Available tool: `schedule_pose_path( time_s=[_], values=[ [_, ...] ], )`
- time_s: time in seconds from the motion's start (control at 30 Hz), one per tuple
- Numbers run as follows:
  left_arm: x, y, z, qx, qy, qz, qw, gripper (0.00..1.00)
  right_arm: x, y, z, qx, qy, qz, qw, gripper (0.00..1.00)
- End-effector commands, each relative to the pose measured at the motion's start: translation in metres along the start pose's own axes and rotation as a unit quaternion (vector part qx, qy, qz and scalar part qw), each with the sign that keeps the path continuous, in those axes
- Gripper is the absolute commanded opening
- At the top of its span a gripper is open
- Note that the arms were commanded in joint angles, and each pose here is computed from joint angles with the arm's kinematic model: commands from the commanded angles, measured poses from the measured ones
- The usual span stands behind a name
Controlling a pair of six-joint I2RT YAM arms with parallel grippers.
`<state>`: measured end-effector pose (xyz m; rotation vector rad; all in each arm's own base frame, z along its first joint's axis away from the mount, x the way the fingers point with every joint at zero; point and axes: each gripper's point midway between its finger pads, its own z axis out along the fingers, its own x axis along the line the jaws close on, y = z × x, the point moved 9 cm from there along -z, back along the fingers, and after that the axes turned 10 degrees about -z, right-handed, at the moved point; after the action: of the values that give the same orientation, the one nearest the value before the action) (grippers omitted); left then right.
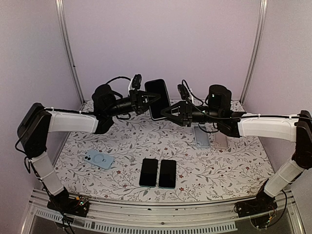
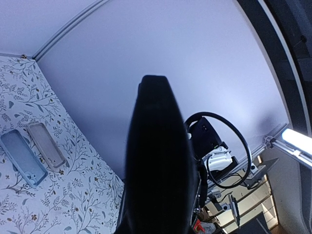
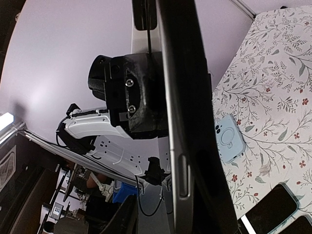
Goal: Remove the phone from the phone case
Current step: Pass from the left arm to the right
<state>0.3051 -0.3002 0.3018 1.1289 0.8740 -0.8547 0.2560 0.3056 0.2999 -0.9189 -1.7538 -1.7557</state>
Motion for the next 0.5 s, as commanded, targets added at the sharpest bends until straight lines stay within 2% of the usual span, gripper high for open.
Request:
schedule_pose_path(
  time_s=[0.0, 0.17, 0.33, 0.47],
  values=[
    [-0.0336, -0.036, 0.0241, 0.092, -0.074, 0.018, 0.993, 0.01, -0.0026, 0.0214, 0.003, -0.069, -0.003, -0.021, 0.997, 0.3],
    [-0.0348, -0.0362, 0.0238, 0.094, -0.075, 0.02, 0.993, 0.05, -0.0067, 0.0207, 0.0052, -0.069, -0.003, -0.016, 0.997, 0.18],
    [-0.0359, -0.036, 0.0235, 0.092, -0.074, 0.022, 0.993, 0.14, -0.0089, 0.0196, 0.0051, -0.068, -0.004, -0.013, 0.998, 0.01],
    [-0.0391, -0.0325, 0.0218, 0.088, -0.073, 0.032, 0.993, 0.26, -0.0092, 0.018, 0.0028, -0.069, -0.006, -0.011, 0.998, 0.0]
  ],
)
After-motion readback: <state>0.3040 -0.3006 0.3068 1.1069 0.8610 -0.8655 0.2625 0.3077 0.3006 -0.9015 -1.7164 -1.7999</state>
